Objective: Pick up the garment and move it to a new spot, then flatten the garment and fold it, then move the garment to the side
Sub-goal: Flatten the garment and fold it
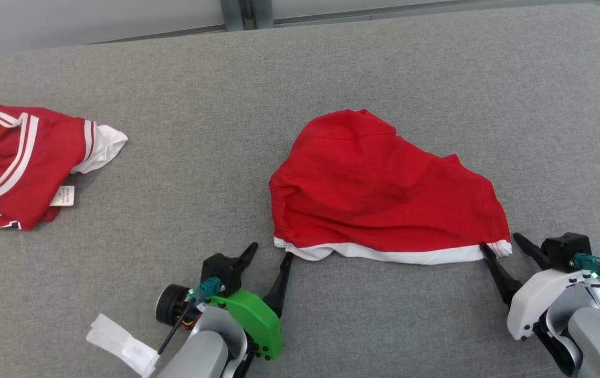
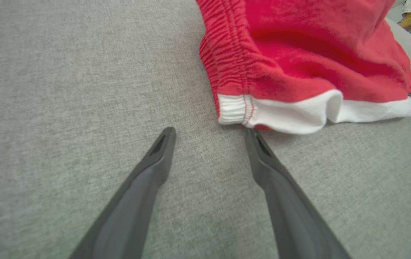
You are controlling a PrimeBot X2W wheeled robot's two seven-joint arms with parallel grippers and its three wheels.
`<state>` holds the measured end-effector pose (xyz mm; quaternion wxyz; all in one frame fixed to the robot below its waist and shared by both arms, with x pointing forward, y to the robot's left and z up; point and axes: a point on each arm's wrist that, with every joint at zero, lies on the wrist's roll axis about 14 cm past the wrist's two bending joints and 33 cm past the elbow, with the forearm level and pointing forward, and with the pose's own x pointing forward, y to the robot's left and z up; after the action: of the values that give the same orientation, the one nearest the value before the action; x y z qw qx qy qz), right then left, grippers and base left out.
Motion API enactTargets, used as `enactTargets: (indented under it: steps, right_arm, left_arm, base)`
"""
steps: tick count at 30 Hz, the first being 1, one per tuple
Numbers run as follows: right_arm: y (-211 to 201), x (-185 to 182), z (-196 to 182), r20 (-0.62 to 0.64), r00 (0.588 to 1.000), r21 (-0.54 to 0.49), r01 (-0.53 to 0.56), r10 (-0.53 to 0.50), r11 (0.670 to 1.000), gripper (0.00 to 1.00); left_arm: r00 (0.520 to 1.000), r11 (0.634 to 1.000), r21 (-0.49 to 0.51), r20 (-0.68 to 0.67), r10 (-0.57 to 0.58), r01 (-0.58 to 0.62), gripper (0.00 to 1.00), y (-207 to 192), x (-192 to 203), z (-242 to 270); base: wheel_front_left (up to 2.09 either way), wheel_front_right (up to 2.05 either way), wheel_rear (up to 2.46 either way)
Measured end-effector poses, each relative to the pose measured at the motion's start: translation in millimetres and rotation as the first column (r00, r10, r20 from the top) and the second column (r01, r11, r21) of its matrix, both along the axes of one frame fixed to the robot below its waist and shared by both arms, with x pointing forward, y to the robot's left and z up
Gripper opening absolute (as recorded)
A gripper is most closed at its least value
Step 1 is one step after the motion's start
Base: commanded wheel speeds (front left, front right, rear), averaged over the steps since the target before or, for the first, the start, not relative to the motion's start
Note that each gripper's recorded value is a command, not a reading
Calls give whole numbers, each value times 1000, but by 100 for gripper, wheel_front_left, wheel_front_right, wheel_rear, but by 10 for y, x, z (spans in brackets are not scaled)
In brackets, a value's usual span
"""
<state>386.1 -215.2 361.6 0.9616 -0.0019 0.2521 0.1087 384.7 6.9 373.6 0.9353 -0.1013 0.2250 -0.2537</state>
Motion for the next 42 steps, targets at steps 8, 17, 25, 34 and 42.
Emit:
enactTargets:
  steps: [8, 17, 25, 34, 42]
  right_arm:
    - [-1, 14, -22, 1, 1000, 5, 0, 0, 1000, 100]
    - [5, 36, -44, 3, 1000, 11, -2, 2, 1000, 46]
    - [137, 59, 56, 26, 1000, 85, 11, -13, 996, 0]
    - [71, 201, 1163, 287, 953, 342, -5, -99, 940, 0]
    - [-163, 119, 2603, 559, 818, 461, -171, -135, 871, 0]
  left_arm:
    - [997, 997, -5, 22, -73, 73, 100, -164, 39, 88]
    - [988, 988, -8, 35, -151, 152, 0, -310, 59, 124]
    - [987, 987, -15, 32, -161, 161, 0, -285, 21, 134]
    - [972, 975, -120, 166, -167, 188, 0, -323, 27, 831]
    - [890, 924, -192, 389, -239, 332, 0, -426, -2, 2161]
  base:
    - [0, 0, 0]
    - [0, 0, 0]
    - [0, 0, 0]
    - [0, 0, 0]
    - [0, 0, 0]
